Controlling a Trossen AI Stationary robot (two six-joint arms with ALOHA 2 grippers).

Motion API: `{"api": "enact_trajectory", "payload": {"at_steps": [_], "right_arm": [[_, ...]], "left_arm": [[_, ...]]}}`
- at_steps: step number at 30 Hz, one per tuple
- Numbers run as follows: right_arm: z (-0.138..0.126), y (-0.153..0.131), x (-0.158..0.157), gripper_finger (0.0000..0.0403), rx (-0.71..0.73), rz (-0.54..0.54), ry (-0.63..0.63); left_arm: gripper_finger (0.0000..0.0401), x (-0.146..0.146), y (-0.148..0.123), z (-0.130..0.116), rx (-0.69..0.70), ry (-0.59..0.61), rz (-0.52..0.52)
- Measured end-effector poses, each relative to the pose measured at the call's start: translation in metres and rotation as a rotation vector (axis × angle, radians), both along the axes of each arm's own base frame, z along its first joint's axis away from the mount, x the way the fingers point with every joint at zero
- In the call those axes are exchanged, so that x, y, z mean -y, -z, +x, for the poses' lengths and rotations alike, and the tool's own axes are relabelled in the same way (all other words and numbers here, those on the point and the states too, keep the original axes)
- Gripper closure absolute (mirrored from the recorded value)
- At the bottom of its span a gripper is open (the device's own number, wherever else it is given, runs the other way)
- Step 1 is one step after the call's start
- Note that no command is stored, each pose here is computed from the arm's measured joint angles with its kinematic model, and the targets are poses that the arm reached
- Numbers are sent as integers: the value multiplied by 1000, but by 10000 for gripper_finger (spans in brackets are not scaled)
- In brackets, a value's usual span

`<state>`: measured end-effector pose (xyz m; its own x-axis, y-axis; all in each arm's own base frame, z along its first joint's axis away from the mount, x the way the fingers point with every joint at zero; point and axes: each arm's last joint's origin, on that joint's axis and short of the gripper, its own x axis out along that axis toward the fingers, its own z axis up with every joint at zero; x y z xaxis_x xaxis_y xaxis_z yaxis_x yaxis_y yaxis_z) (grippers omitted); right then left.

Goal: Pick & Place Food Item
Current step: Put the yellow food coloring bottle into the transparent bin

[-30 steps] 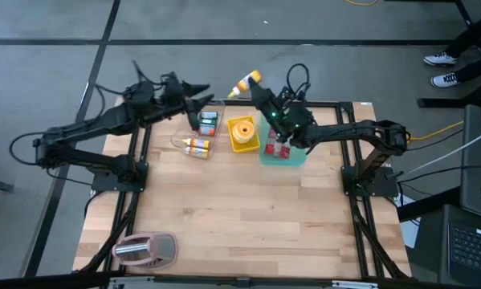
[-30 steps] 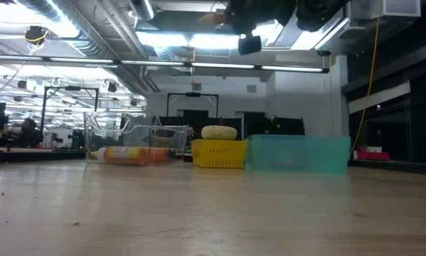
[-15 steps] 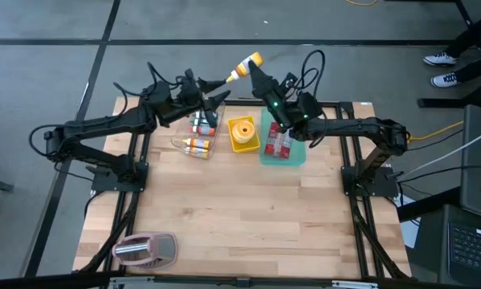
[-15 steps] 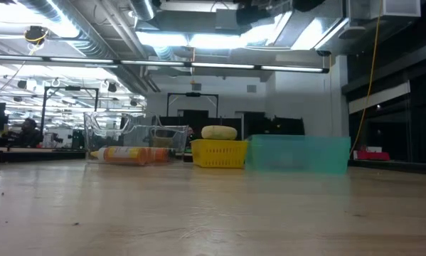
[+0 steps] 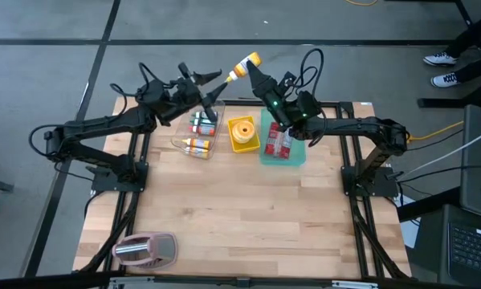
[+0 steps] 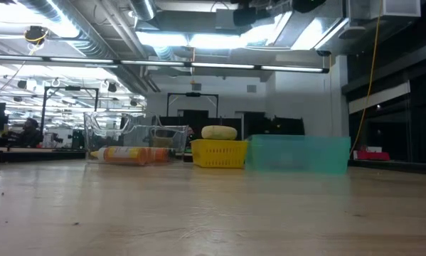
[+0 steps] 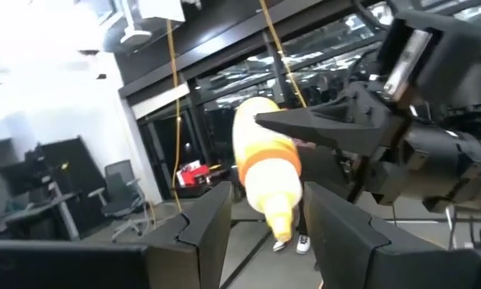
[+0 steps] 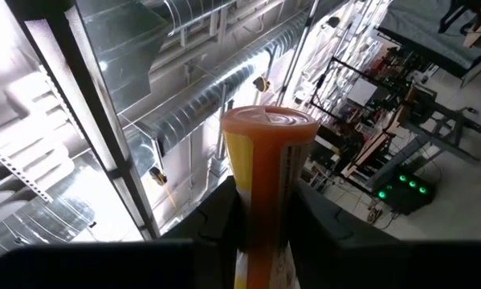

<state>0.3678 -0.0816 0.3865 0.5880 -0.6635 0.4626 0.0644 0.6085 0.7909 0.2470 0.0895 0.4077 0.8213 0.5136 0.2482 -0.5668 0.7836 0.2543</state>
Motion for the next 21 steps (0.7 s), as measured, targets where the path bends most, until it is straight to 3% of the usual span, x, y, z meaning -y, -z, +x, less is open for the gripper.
{"api": "enact_trajectory", "payload": {"at_steps": [4, 10, 21], "right_arm": [[0, 0, 0, 319, 7, 3, -3], [0, -1, 0, 319, 20, 1, -31], [0, -3, -1, 319, 27, -15, -57]], "left_arm": [[248, -2, 8, 10, -59, 31, 43], [235, -7, 22, 26, -108, 29, 26], [199, -3, 14, 25, -35, 35, 82]]}}
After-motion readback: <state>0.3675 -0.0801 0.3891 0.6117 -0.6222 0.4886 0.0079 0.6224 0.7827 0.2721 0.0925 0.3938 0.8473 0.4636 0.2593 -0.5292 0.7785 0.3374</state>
